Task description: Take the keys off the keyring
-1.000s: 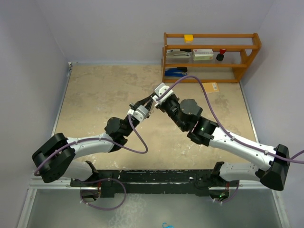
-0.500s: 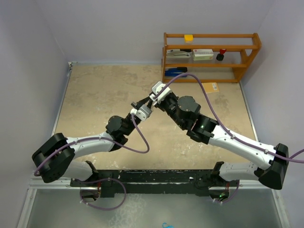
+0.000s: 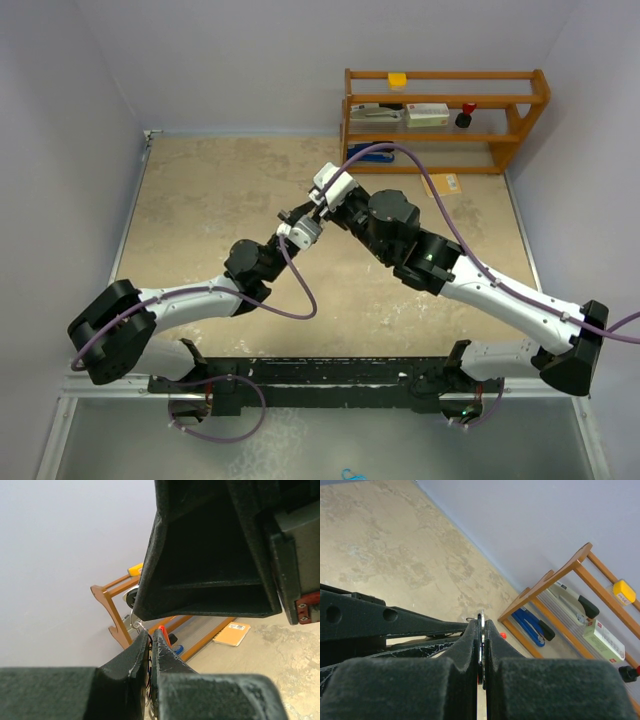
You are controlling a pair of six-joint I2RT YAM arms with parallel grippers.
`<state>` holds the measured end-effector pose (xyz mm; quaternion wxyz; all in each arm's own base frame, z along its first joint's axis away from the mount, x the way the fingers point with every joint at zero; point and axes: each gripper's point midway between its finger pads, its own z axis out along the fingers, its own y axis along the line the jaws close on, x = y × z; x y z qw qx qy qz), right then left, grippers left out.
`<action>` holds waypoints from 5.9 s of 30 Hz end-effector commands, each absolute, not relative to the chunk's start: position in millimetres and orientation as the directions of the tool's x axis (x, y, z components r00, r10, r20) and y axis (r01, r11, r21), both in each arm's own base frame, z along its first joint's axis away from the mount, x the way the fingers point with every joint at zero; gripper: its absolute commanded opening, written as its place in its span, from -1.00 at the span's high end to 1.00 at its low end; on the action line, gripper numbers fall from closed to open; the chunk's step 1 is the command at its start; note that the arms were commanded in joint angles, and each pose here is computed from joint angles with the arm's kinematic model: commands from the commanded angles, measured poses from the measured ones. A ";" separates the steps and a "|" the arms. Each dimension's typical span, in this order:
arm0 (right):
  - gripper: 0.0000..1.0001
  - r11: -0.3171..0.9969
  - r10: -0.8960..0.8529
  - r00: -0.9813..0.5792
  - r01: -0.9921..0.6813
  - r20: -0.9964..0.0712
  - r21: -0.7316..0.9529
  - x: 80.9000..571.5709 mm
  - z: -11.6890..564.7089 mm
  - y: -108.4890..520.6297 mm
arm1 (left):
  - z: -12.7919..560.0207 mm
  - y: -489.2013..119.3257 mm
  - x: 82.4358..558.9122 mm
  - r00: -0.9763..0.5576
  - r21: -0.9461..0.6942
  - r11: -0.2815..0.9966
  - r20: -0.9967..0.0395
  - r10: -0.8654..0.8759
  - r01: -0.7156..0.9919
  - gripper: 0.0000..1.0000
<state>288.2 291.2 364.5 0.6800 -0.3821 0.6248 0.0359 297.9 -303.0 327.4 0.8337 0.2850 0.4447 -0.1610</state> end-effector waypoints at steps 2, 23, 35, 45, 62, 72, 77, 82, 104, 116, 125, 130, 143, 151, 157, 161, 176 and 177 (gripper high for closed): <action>1.00 0.772 -0.240 0.365 -0.490 -0.900 -0.405 275.3 453.2 284.8 | 290.7 -306.8 313.4 0.466 0.363 0.771 -0.879 0.098 0.523 1.00; 1.00 0.757 -0.195 0.468 -0.487 -0.862 -0.436 257.3 490.2 274.3 | 285.1 -316.9 314.5 0.444 0.358 0.748 -0.891 0.095 0.558 1.00; 1.00 0.788 -0.240 0.545 -0.375 -0.804 -0.489 267.4 502.8 269.8 | 292.1 -323.1 296.6 0.466 0.367 0.690 -0.883 0.049 0.623 1.00; 1.00 0.794 -0.287 0.559 -0.315 -0.778 -0.520 276.2 501.7 270.8 | 296.7 -327.2 282.7 0.481 0.386 0.638 -0.876 0.028 0.666 1.00; 1.00 0.781 -0.326 0.554 -0.298 -0.766 -0.548 283.8 491.7 278.1 | 307.4 -326.9 267.2 0.508 0.404 0.597 -0.861 -0.008 0.693 1.00; 1.00 0.783 -0.330 0.565 -0.284 -0.756 -0.554 284.3 496.6 277.6 | 303.0 -331.0 268.0 0.498 0.407 0.582 -0.867 0.002 0.704 1.00; 1.00 0.783 -0.336 0.574 -0.270 -0.747 -0.560 284.7 502.0 277.4 | 297.8 -338.3 267.6 0.487 0.405 0.556 -0.873 0.002 0.725 1.00; 1.00 0.771 -0.347 0.569 -0.280 -0.745 -0.572 286.6 495.3 282.2 | 302.4 -345.1 257.4 0.499 0.419 0.504 -0.866 -0.027 0.755 1.00; 1.00 0.726 -0.407 0.531 -0.306 -0.743 -0.616 289.4 469.5 285.2 | 322.1 -345.1 229.6 0.542 0.470 0.407 -0.837 -0.075 0.783 1.00; 1.00 0.765 -0.367 0.536 -0.292 -0.761 -0.574 275.3 489.4 259.3 | 305.3 -340.9 255.7 0.515 0.464 0.485 -0.856 0.030 0.742 1.00; 1.00 0.764 -0.355 0.530 -0.311 -0.770 -0.566 268.1 494.0 251.4 | 305.0 -333.1 280.3 0.497 0.447 0.586 -0.864 0.085 0.677 1.00; 1.00 0.734 -0.365 0.520 -0.349 -0.772 -0.583 264.8 492.2 254.9 | 305.4 -333.5 292.3 0.476 0.444 0.612 -0.871 0.123 0.655 1.00; 1.00 0.687 -0.344 0.566 -0.392 -0.749 -0.612 247.3 498.0 251.9 | 306.2 -333.7 302.4 0.456 0.458 0.619 -0.873 0.176 0.638 1.00; 1.00 0.670 -0.347 0.619 -0.363 -0.705 -0.648 243.8 512.5 253.6 | 295.6 -343.5 298.8 0.420 0.457 0.560 -0.885 0.203 0.691 1.00; 1.00 0.639 -0.367 0.648 -0.345 -0.667 -0.687 244.0 513.9 259.5 | 282.5 -355.7 292.0 0.400 0.466 0.471 -0.885 0.239 0.749 1.00; 1.00 0.636 -0.377 0.664 -0.321 -0.645 -0.702 243.8 519.3 258.4 | 272.3 -361.4 281.5 0.394 0.466 0.395 -0.884 0.253 0.792 1.00; 1.00 0.650 -0.405 0.676 -0.260 -0.615 -0.714 245.9 525.7 250.4 | 260.6 -353.2 207.7 0.450 0.472 0.053 -0.864 0.226 0.880 1.00; 1.00 0.650 -0.404 0.678 -0.260 -0.615 -0.714 245.3 526.2 249.9 | 261.4 -352.1 203.5 0.455 0.474 0.035 -0.862 0.222 0.880 1.00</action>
